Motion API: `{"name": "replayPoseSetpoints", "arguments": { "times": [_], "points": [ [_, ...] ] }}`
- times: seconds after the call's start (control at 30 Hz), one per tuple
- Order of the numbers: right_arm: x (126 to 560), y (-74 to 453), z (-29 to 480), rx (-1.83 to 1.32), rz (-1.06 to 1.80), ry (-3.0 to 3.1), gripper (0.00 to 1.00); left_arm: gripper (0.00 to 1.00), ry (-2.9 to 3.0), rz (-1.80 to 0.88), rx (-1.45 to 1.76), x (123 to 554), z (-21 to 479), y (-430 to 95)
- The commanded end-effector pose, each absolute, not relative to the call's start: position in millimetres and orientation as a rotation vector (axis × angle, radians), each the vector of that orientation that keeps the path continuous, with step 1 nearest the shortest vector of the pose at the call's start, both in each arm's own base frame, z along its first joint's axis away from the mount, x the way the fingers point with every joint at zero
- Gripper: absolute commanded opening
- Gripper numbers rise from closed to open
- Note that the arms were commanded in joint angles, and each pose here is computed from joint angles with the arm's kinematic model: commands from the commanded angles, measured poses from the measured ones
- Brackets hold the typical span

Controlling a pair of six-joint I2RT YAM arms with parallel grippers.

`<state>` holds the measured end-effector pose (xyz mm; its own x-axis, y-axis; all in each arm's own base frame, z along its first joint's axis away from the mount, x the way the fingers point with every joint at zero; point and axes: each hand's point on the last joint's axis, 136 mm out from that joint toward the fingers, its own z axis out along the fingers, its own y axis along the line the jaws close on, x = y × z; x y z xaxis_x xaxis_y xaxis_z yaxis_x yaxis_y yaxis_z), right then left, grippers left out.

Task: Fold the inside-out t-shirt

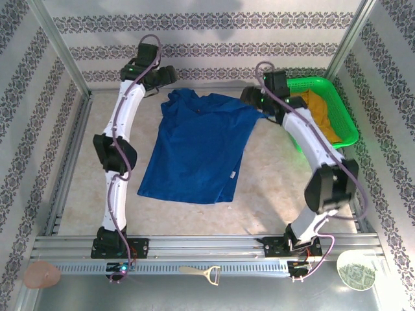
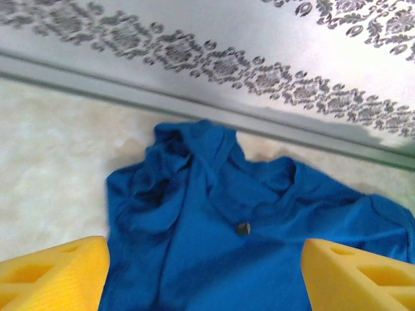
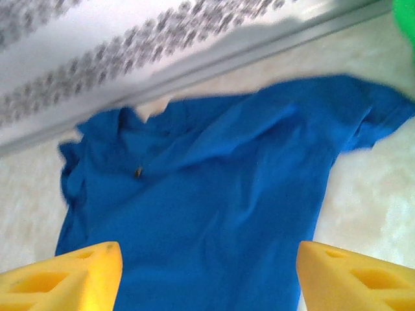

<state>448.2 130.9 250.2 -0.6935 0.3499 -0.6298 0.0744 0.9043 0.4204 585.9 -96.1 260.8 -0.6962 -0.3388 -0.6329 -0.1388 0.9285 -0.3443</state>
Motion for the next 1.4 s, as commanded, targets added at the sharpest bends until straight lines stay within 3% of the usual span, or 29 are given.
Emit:
{"name": "replayPoseSetpoints", "arguments": {
  "times": [0.0, 0.23, 0.4, 0.53, 1.1, 1.37],
  "points": [
    [369, 138, 205, 0.252, 0.442, 2.498, 0.68, 0.79, 2.411, -0.287, -0.325, 521, 285, -80],
    [237, 159, 116, 0.231, 0.572, 2.749, 0.59, 0.83, 2.532, -0.385, -0.505, 381, 211, -70],
    [183, 175, 76, 0.14, 0.629, 2.866, 0.68, 0.84, 2.658, -0.431, -0.597, 297, 144, -68],
    [166, 185, 59, 0.126, 0.629, 2.897, 0.7, 0.84, 2.734, -0.434, -0.605, 260, 103, -67],
    [183, 203, 37, 0.327, 0.597, 2.853, 0.68, 0.79, 2.829, -0.441, -0.619, 247, 30, -58],
    [193, 210, 22, 0.364, 0.582, 2.856, 0.6, 0.79, 2.859, -0.498, -0.59, 248, 18, -65]
  ]
}}
